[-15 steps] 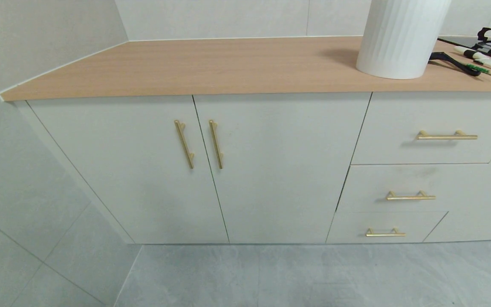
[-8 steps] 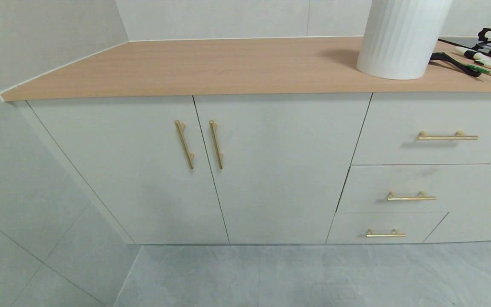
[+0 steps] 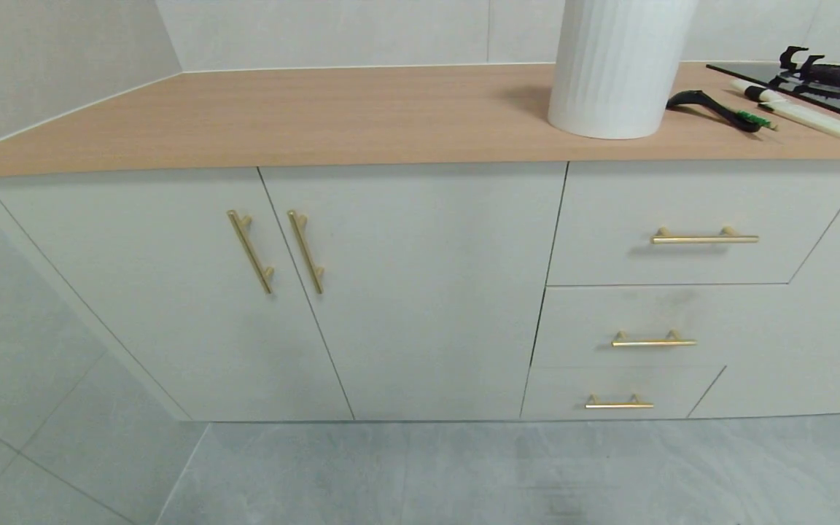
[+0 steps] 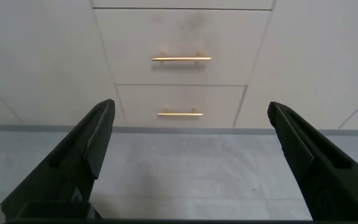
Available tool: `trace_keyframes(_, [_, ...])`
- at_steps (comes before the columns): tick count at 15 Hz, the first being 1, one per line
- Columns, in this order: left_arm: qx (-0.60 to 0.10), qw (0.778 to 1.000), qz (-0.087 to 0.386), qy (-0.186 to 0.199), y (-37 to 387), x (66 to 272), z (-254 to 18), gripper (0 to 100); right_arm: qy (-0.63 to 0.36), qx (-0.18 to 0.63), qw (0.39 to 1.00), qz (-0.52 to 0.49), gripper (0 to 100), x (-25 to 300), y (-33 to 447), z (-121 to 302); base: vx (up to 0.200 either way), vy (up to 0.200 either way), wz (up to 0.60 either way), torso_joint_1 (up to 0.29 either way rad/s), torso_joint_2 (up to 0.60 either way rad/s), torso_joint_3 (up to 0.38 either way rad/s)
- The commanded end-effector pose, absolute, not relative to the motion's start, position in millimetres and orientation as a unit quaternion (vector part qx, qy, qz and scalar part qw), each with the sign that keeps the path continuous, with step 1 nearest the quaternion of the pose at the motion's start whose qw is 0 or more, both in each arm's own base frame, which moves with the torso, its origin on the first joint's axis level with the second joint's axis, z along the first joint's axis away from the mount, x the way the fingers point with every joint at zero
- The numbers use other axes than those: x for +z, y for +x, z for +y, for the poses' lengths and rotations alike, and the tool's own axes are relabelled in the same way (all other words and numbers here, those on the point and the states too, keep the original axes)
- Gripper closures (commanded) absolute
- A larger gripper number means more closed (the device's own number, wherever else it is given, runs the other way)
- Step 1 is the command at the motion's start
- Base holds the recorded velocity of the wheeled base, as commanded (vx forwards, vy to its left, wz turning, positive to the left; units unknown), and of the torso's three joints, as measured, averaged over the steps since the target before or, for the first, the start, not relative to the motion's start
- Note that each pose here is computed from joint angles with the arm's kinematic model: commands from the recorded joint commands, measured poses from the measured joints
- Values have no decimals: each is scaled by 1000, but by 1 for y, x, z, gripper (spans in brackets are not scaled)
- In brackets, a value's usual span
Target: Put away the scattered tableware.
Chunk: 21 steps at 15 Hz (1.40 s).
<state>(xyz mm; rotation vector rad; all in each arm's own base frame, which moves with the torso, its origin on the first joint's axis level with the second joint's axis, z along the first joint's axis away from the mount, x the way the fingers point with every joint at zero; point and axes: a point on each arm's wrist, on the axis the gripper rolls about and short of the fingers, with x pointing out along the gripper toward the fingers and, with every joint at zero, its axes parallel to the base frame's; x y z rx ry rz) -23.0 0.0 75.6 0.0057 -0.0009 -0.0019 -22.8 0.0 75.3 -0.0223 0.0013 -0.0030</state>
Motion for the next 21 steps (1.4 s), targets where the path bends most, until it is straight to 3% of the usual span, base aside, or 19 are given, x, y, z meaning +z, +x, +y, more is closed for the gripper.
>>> trace_keyframes(1, [-1, 1000, 0, 3, -23, 76, 0, 0, -12, -2, 1000, 2, 0, 75, -23, 0, 0, -200, 0, 2, 2, 7])
trace_keyframes(5, [-1, 1000, 0, 3, -23, 76, 0, 0, -11, -2, 1000, 2, 0, 75, -23, 0, 0, -200, 0, 4, 1, 2])
trace_keyframes(12, [-1, 1000, 0, 2, -23, 76, 0, 0, -11, -2, 1000, 2, 0, 75, -23, 0, 0, 0, 0, 0, 0, 0])
trace_keyframes(18, [-1, 1000, 0, 3, -23, 76, 0, 0, -11, -2, 1000, 2, 0, 75, -23, 0, 200, 0, 0, 5, 3, 5])
trace_keyframes(21, [0, 1000, 0, 2, -23, 76, 0, 0, -11, -2, 1000, 2, 0, 75, -23, 0, 0, 0, 0, 0, 0, 0])
